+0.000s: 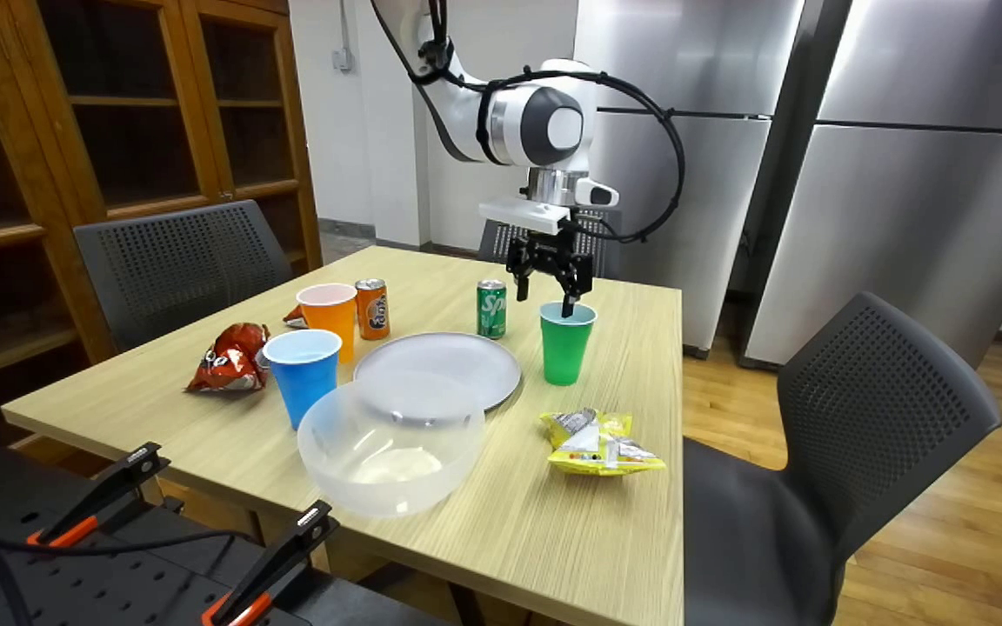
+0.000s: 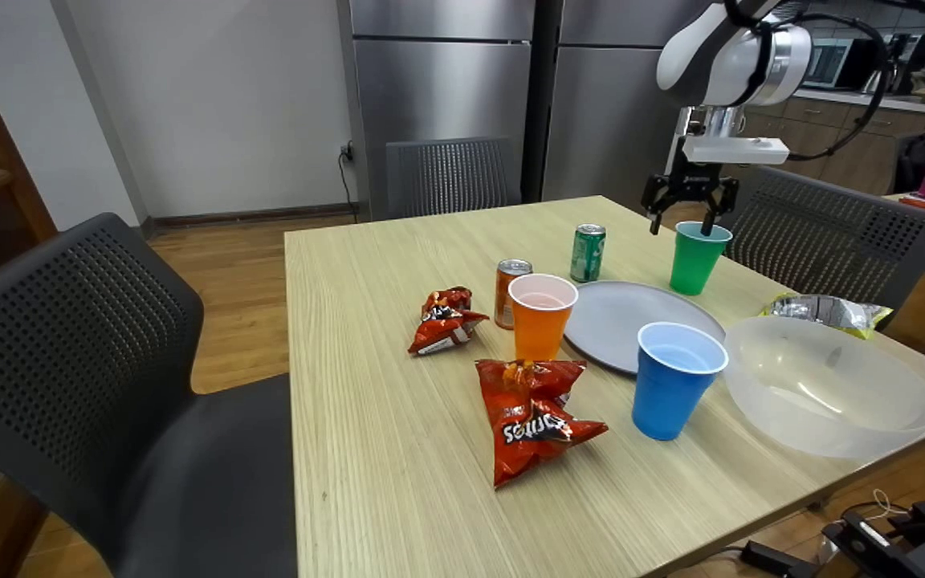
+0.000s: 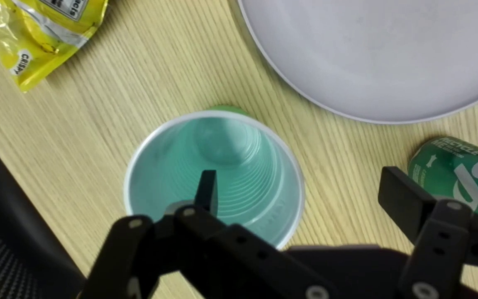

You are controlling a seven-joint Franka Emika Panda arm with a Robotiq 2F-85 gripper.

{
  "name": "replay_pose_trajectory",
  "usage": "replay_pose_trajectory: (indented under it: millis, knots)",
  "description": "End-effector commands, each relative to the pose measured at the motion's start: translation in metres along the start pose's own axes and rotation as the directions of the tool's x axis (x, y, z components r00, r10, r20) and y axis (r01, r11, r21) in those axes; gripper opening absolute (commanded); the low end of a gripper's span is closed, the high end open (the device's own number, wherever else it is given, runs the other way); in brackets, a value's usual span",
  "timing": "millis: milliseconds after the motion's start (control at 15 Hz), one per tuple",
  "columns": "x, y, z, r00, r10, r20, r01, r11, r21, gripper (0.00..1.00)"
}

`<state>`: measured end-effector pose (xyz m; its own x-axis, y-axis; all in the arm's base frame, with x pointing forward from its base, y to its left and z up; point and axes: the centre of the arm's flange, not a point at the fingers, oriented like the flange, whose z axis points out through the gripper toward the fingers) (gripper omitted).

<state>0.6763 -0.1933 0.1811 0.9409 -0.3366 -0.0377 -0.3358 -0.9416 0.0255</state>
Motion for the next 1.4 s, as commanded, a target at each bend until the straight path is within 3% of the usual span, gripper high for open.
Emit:
replay_pose_trajectory:
  millis: [0,533,667,1333]
  knots:
    - [0.018,-0.001,0.000,0.999,0.019,0.025,-0.019,0.999,-0.028,0.74]
    - [0.018,0.002,-0.001,0.999,0.023,0.024,-0.022,0.999,-0.050,0.12]
    - [0.016,0.003,-0.002,0.999,0.024,0.023,-0.022,0.998,-0.056,0.00]
    - [-0.004,0.003,-0.023,1.000,-0.016,-0.020,0.015,0.997,-0.081,0.01]
